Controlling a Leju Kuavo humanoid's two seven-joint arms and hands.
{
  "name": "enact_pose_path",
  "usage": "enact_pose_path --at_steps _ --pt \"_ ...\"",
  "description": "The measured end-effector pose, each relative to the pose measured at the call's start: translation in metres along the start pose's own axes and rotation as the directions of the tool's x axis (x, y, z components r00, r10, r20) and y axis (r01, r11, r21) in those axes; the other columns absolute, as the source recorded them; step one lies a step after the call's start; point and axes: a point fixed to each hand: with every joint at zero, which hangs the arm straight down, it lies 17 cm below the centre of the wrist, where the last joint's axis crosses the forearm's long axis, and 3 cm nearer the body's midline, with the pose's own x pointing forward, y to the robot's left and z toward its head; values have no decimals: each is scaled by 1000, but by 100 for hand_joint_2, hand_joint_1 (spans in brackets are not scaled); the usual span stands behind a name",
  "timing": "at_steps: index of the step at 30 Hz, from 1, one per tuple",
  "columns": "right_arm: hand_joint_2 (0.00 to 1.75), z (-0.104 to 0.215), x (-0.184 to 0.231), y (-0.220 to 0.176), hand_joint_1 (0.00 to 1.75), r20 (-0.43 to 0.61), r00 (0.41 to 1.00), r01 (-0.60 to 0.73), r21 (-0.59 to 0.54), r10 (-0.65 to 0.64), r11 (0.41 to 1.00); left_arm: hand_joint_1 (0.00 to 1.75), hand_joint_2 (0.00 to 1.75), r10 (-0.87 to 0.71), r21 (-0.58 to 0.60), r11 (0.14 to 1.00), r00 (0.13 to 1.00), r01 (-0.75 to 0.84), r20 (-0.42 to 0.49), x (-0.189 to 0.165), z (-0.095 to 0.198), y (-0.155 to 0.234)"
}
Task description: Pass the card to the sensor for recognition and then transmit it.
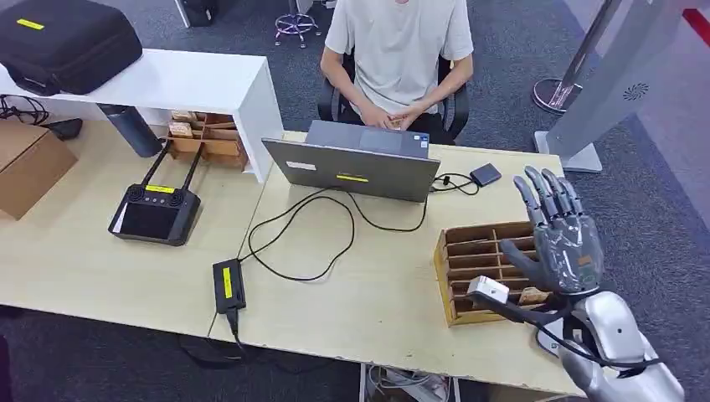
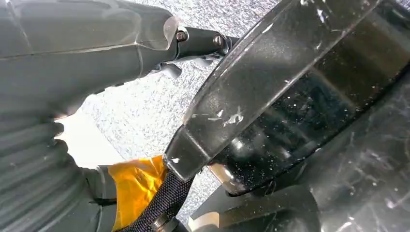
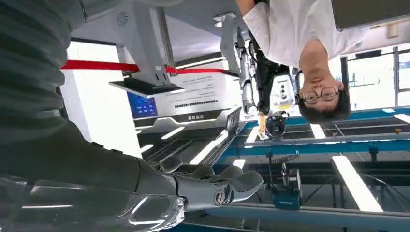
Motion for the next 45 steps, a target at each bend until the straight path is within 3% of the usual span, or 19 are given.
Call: enact_pose_path --at_steps 12,30,45 --pt "175 2 -5 13 0 -3 1000 -10 48 11 999 0 175 -4 1 1000 1000 4 -2 0 0 0" --pt "175 -25 -29 61 0 -9 996 -91 152 93 984 0 175 -41 -21 999 999 41 -4 5 0 -2" --pt "175 -29 -27 65 0 -20 996 -86 147 90 985 0 175 -44 -22 999 999 44 -4 5 0 -2"
